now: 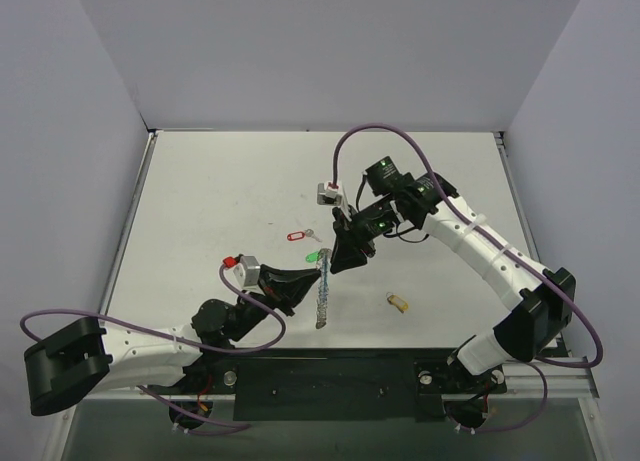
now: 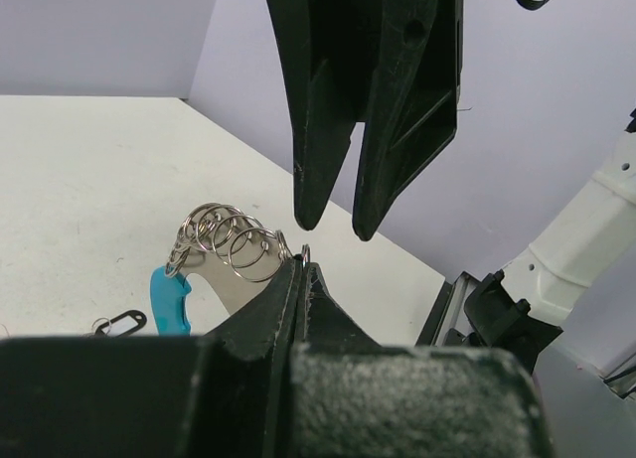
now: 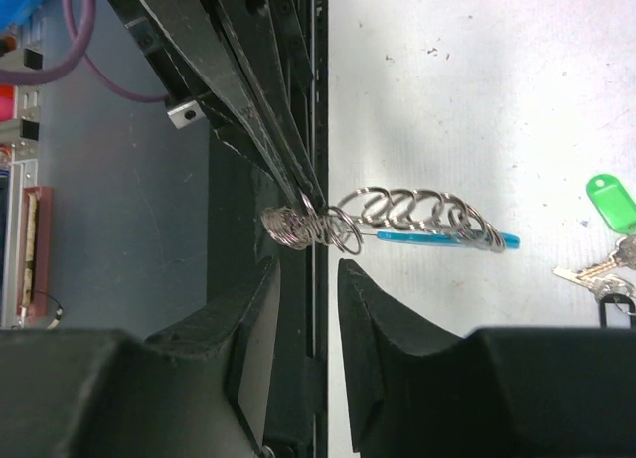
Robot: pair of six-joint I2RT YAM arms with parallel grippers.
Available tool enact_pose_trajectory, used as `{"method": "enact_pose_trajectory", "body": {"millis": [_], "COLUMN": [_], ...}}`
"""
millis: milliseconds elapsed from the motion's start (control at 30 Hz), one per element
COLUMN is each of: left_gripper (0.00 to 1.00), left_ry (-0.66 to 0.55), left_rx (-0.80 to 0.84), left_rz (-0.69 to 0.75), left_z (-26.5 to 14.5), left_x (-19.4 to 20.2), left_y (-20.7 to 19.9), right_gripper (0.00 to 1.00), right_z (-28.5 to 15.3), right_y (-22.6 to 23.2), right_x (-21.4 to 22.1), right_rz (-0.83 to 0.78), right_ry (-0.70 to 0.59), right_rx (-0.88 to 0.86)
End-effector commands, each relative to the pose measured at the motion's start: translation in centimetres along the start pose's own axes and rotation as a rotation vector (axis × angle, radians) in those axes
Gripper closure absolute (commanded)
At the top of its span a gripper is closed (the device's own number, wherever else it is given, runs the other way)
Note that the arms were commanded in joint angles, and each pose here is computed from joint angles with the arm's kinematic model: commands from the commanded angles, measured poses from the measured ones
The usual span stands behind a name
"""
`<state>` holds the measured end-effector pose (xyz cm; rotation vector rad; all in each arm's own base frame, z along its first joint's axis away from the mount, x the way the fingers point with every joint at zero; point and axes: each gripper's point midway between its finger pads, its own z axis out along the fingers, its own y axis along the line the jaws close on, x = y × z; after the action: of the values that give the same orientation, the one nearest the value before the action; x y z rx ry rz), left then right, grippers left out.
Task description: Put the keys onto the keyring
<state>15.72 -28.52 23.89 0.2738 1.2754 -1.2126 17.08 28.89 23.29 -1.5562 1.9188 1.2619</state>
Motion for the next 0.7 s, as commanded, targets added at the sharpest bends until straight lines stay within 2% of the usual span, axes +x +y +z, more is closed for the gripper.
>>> {"method": "enact_pose_trajectory", "body": {"millis": [0, 500, 667], "left_gripper": [1.00, 1.00, 1.00], "left_ry": [-0.204, -0.217, -0.178], "left_rx": [0.074, 0.091, 0.084], "left_rz": [-0.061, -0.073, -0.051], "left_z": [1.2, 1.3, 1.4], "left_x": [-5.7, -6.0, -5.5], "left_y": [-2.4, -2.8, -2.8], "right_gripper": [0.76, 0.76, 0.76], "right_z": [0.3, 1.6, 1.8], "right_y": [1.8, 0.3, 0.1], "right_x": [-1.8, -1.3, -0.8], "right_rz": [0.006, 0.051, 0.045], "right_ry": [-0.052, -0.029, -0.016], "right_rx": [-0.057, -0.028, -0.024]}}
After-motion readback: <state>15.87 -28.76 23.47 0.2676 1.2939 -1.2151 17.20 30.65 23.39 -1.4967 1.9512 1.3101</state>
